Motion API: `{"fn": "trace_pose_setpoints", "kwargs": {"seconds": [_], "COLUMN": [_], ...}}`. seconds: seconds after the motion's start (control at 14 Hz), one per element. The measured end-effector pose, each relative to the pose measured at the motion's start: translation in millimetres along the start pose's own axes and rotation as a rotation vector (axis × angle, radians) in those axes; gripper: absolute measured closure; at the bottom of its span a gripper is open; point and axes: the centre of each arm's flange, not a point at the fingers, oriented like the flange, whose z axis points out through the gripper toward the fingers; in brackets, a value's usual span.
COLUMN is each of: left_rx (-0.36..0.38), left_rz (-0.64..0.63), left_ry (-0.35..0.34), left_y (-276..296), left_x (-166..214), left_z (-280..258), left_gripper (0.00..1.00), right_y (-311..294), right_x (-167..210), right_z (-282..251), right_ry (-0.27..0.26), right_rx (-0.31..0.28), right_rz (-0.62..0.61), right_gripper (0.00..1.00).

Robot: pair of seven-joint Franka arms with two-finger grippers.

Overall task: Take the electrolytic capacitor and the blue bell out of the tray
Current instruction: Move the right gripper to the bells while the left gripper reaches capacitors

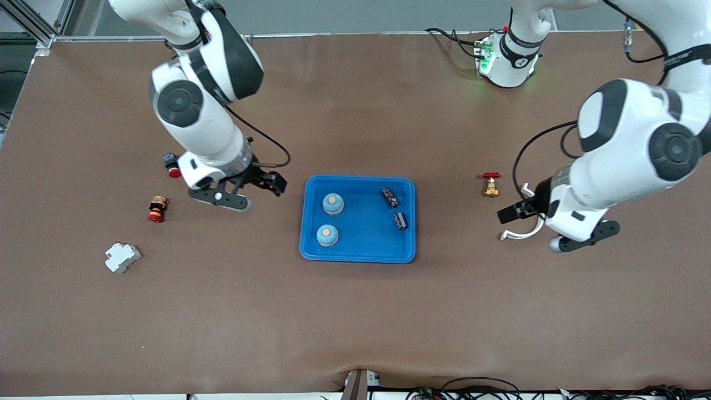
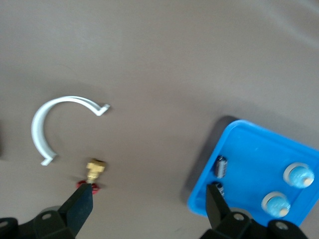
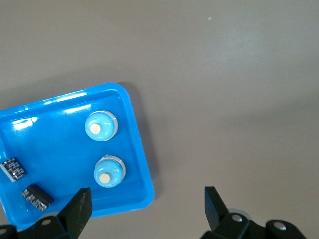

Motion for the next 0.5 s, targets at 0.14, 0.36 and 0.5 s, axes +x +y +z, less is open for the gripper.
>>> {"fn": "trace_pose_setpoints", "kwargs": {"seconds": [0.14, 0.36, 0.5], "left_rx": [-0.002, 0.002, 0.020], "left_rz": [-0.037, -0.095, -0.136], "left_ry": [0.000, 0.000, 0.006], "left_y": [17, 39, 56], "left_x": [-4, -12, -21], "left_z": [19, 42, 59], "left_gripper": [0.00, 0.00, 0.00], "right_y": [-16, -28, -38], "right_x": [-3, -5, -12], "right_z": [32, 67, 86], "right_ry": [0.001, 0.002, -0.003], "right_rx": [0.001, 0.002, -0.003], "right_rz": [-0.003, 0.001, 0.014], "right_gripper": [0.00, 0.00, 0.00]}}
